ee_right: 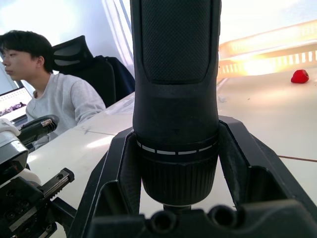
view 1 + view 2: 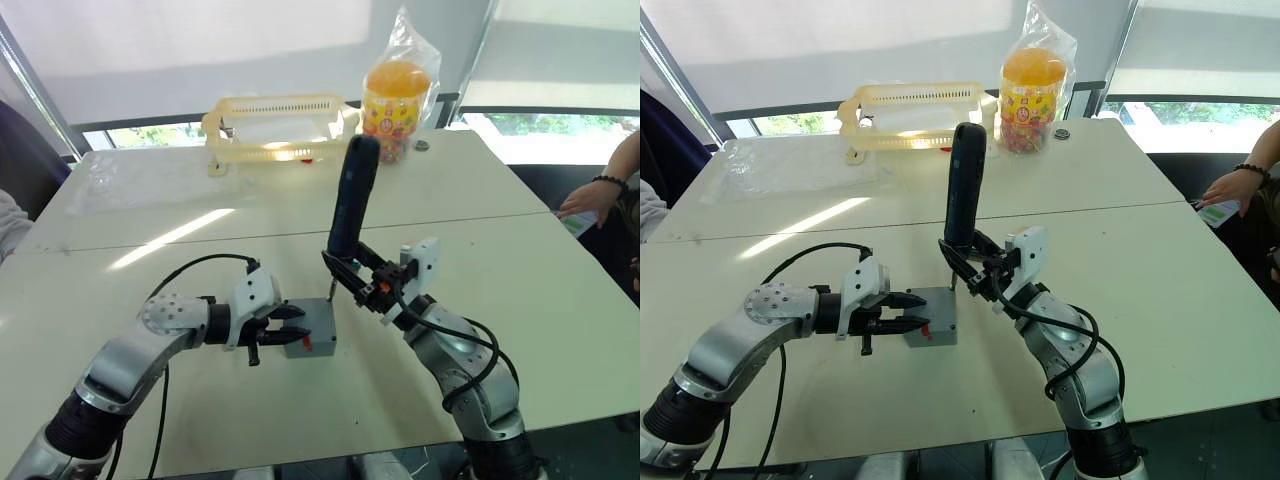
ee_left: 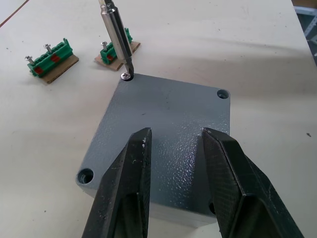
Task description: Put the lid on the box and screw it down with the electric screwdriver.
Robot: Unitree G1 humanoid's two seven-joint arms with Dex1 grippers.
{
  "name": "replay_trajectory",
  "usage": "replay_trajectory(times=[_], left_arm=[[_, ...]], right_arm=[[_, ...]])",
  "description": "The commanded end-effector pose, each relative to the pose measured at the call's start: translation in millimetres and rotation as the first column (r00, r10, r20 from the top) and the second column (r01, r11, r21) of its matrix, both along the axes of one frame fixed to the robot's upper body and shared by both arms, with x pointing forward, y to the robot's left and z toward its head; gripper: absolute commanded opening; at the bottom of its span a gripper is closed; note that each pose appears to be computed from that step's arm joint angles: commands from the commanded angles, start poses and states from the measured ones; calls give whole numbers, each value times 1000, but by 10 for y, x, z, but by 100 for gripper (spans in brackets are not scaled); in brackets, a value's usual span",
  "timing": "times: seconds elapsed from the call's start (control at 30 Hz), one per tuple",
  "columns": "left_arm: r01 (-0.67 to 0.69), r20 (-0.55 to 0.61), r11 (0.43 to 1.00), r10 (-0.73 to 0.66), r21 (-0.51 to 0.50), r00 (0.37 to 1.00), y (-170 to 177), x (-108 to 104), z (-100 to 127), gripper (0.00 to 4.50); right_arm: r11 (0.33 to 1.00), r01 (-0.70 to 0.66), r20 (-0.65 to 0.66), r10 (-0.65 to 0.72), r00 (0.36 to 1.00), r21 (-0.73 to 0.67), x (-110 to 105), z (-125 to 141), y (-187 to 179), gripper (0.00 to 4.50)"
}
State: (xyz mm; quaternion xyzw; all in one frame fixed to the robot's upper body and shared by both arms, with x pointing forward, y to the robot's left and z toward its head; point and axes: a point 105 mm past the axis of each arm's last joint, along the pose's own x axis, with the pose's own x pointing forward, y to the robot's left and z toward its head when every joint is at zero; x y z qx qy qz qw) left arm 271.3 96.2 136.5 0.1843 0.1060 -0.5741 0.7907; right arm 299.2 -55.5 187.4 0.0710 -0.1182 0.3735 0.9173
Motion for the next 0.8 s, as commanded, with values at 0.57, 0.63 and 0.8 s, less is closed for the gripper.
replay_trajectory(times=[0.57, 0.63, 0.8], left_arm=[[6, -38, 1000, -5, 25, 999, -30, -33, -119, 160], [4, -38, 1000, -4, 26, 999, -29, -34, -118, 160], [1, -38, 1000, 0, 27, 999, -24, -35, -116, 160]], right_arm=[[997, -43, 116, 35, 993, 68, -104, 359, 64, 181], [997, -44, 115, 36, 993, 65, -103, 347, 67, 181], [998, -41, 103, 36, 994, 53, -96, 291, 51, 181]])
